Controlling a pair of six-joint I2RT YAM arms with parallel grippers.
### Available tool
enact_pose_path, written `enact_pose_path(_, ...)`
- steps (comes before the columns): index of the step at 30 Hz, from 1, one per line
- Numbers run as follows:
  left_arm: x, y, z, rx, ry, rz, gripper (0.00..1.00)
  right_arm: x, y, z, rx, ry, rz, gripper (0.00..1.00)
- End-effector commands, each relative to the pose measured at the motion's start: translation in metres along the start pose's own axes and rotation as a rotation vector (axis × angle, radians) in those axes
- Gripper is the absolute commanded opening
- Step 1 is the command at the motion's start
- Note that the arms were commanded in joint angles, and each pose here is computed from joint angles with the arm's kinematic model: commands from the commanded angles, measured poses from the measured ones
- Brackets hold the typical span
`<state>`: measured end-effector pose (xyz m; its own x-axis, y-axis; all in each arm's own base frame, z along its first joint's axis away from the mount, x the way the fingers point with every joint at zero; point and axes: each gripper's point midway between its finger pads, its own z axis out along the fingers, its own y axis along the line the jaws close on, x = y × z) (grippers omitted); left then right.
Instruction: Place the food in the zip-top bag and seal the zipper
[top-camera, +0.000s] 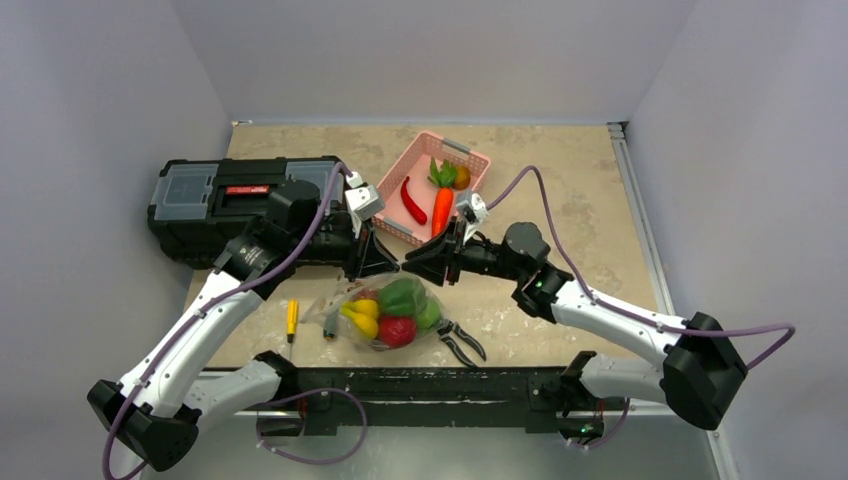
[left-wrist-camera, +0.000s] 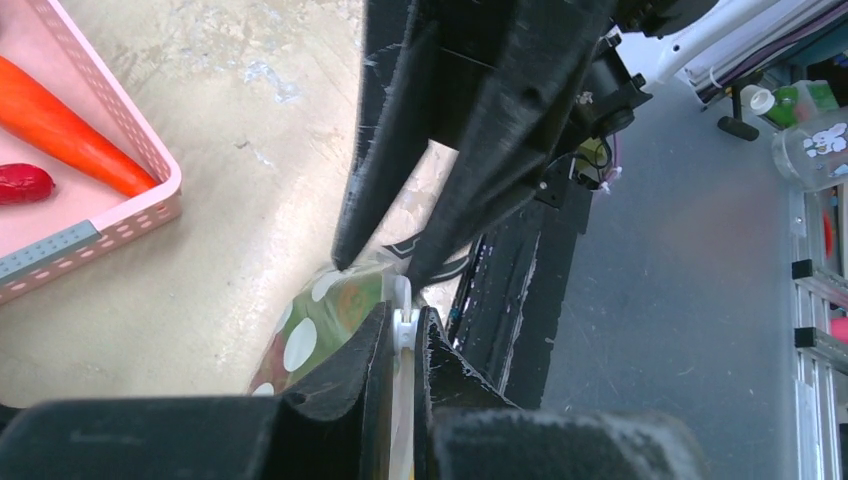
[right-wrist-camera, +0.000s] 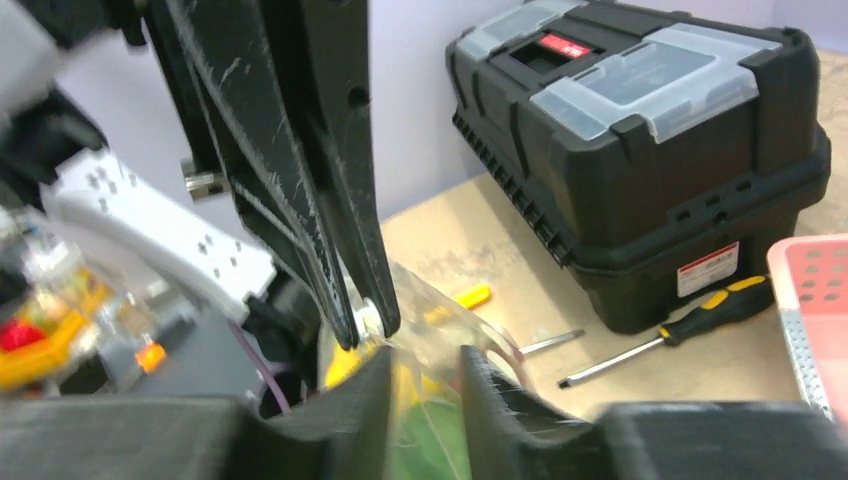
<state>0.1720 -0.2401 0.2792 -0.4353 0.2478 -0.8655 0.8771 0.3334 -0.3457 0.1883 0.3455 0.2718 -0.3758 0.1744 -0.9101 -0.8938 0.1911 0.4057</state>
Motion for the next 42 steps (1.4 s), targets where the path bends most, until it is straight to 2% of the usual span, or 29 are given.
enact_pose_path(1, -0.011, -0.014, -0.005, 0.048, -0.028, 0.003, 0.01, 0.004, 0.019, 0.0, -0.156, 0.124, -0.18, 0.41)
enact_pose_path(3, -0.011, -0.017, -0.005, 0.062, -0.028, 0.004, 0.02, 0.006, 0.024, 0.002, -0.204, 0.131, -0.188, 0.5)
enact_pose_path(6, -0.011, -0.018, -0.004, 0.072, -0.027, -0.001, 0.03, 0.001, 0.036, 0.005, -0.279, 0.097, -0.185, 0.5)
enact_pose_path(8, -0.012, -0.018, -0.005, 0.071, -0.03, -0.002, 0.06, -0.002, 0.04, 0.008, -0.307, 0.083, -0.178, 0.36)
enact_pose_path(10, -0.012, -0.021, -0.007, 0.072, -0.032, 0.002, 0.13, -0.002, 0.041, 0.01, -0.322, 0.084, -0.165, 0.1)
enact_pose_path(11, -0.012, -0.02, -0.008, 0.066, -0.033, 0.004, 0.19, -0.002, 0.041, 0.011, -0.331, 0.083, -0.162, 0.0)
enact_pose_path(13, -0.007, -0.017, -0.01, 0.042, -0.025, 0.008, 0.3, -0.004, 0.041, 0.01, -0.32, 0.068, -0.158, 0.0)
enact_pose_path(15, 0.002, -0.013, -0.012, 0.011, -0.008, 0.012, 0.36, -0.01, 0.038, 0.009, -0.28, 0.028, -0.147, 0.0)
enact_pose_path(21, 0.025, -0.004, -0.012, -0.038, 0.029, 0.007, 0.41, -0.018, 0.034, 0.004, -0.215, -0.023, -0.124, 0.0)
enact_pose_path(28, 0.02, 0.001, -0.013, -0.066, 0.019, 0.029, 0.24, -0.016, 0.036, 0.004, -0.232, -0.009, -0.125, 0.0)
enact_pose_path(31, 0.021, 0.003, -0.014, -0.074, 0.021, 0.032, 0.13, -0.017, 0.038, 0.002, -0.234, -0.01, -0.13, 0.0)
enact_pose_path(33, 0.022, 0.003, -0.014, -0.075, 0.02, 0.034, 0.01, -0.016, 0.037, 0.001, -0.23, -0.005, -0.136, 0.0)
enact_pose_path(36, 0.021, 0.003, -0.015, -0.083, 0.014, 0.041, 0.0, -0.013, 0.034, 0.002, -0.211, 0.043, -0.159, 0.0)
enact_pose_path(37, 0.02, 0.003, -0.015, -0.085, 0.01, 0.044, 0.0, -0.014, 0.03, 0.004, -0.186, 0.072, -0.16, 0.04)
enact_pose_path(38, 0.018, 0.003, -0.016, -0.085, 0.005, 0.049, 0.0, -0.013, 0.027, 0.004, -0.162, 0.102, -0.152, 0.13)
enact_pose_path(40, 0.014, 0.002, -0.018, -0.093, -0.002, 0.054, 0.0, -0.017, 0.023, 0.004, -0.113, 0.149, -0.138, 0.4)
enact_pose_path(42, 0.01, 0.001, -0.021, -0.091, -0.004, 0.097, 0.0, -0.021, 0.023, 0.002, -0.081, 0.188, -0.119, 0.54)
